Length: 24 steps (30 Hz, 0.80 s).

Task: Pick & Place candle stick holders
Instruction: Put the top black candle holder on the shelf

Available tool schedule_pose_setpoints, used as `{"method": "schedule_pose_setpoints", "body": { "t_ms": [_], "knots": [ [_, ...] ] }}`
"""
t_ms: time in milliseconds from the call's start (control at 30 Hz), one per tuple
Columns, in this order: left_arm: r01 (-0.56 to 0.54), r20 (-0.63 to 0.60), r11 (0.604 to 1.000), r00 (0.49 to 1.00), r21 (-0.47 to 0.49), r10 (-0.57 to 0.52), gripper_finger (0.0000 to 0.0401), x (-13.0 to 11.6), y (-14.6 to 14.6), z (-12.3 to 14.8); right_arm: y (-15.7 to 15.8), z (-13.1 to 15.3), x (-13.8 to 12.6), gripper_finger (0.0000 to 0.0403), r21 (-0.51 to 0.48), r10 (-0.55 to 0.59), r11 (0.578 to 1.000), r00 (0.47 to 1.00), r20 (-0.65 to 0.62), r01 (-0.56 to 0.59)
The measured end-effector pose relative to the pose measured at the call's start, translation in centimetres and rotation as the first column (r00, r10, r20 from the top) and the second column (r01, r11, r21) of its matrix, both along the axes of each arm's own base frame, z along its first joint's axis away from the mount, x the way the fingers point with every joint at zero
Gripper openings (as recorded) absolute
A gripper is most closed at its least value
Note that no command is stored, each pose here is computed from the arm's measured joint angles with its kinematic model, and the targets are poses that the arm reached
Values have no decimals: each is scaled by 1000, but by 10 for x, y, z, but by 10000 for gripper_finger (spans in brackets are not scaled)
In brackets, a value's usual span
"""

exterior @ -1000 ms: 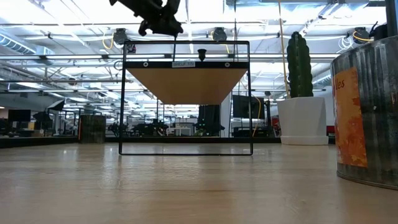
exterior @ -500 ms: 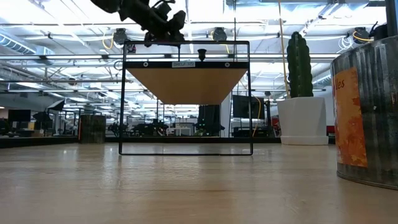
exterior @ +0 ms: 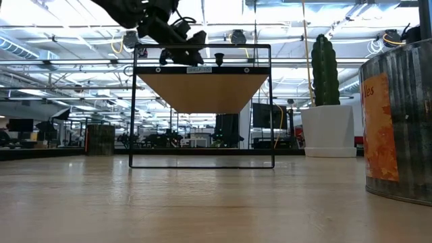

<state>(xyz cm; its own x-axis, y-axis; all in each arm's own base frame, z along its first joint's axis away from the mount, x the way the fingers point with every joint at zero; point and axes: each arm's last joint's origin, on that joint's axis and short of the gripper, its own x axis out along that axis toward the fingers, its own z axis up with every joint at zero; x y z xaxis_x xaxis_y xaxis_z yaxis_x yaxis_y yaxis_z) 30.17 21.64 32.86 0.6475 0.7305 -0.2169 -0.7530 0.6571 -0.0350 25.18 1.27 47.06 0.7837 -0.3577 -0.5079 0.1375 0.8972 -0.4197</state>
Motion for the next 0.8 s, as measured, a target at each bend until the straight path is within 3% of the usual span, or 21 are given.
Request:
{"method": "schedule_pose_setpoints", "body": {
  "t_ms": [167,467,800],
  "knots": [
    [-14,-2,1000,1000,-7,14,131,-1,5,-2,0,0,0,124,0,-1,1000,1000,0,1],
    [-13,18,1000,1000,13,13,93,-6,7,4,-5,0,0,125,0,-18,1000,1000,0,18],
    [10,35,1000,999,17,-11,90,-5,6,5,-5,0,0,126,0,-21,1000,1000,0,21]
  ]
}}
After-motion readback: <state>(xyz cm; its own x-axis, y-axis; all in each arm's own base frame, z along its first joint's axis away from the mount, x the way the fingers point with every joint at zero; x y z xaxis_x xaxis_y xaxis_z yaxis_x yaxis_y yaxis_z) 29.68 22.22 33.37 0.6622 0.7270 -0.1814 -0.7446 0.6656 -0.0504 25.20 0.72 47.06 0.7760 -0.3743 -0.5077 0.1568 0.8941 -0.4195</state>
